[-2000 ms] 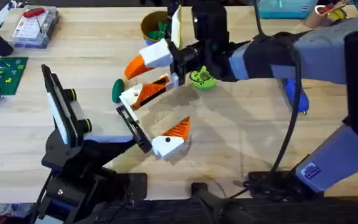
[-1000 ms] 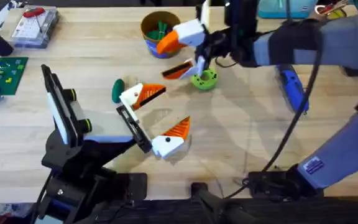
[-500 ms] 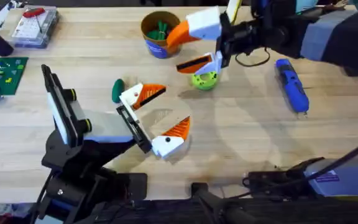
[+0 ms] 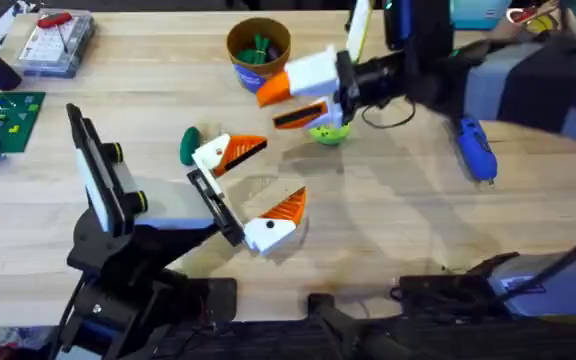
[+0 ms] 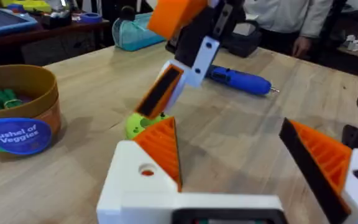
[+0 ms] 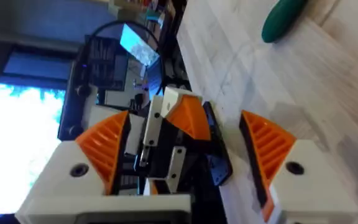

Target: Pick up the gripper from the table and insert it into the empty holder that is missing its gripper. Then pick up a screw, insert it into the mounting hole, and use the screwdriver to tighten it. Finally, clean up the table by picking up the vegetable and placing it into the bucket.

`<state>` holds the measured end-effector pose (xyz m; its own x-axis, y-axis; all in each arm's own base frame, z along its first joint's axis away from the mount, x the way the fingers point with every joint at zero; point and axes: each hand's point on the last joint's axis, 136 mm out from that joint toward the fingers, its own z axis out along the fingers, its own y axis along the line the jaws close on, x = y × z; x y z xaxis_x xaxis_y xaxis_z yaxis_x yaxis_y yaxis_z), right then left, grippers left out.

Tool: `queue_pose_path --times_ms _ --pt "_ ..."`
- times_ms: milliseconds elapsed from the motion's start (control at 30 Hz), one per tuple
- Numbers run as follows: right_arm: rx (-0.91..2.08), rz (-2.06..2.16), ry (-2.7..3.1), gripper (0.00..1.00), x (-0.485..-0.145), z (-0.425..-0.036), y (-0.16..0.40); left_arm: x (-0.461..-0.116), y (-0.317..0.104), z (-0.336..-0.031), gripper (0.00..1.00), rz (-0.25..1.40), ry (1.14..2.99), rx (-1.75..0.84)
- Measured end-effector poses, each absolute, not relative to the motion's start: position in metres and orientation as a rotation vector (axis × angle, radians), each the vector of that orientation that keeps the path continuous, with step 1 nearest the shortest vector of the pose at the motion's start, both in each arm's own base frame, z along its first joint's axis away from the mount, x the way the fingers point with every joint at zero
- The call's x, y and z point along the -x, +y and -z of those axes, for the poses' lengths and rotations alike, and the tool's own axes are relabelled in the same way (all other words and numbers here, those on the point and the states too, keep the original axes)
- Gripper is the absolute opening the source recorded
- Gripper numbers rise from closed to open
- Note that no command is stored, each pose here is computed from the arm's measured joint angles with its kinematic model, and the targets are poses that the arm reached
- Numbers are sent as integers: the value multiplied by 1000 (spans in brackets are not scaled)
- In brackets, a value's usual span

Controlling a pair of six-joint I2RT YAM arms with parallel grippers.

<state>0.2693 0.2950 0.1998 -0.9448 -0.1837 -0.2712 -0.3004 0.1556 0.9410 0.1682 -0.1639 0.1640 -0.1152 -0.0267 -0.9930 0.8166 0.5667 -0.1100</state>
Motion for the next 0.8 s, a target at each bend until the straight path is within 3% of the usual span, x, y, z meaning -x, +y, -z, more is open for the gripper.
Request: queue_pose_path --times_ms 600,700,800 --pt "388 -2166 2336 993 -247 -163 316 -168 -164 -164 992 828 1528 -697" --pt "399 -2212 2366 929 -239 -162 319 -168 -164 -164 992 828 1528 -697" --pt "414 -2241 2381 756 -233 -163 320 -168 -164 -164 992 828 1528 -697"
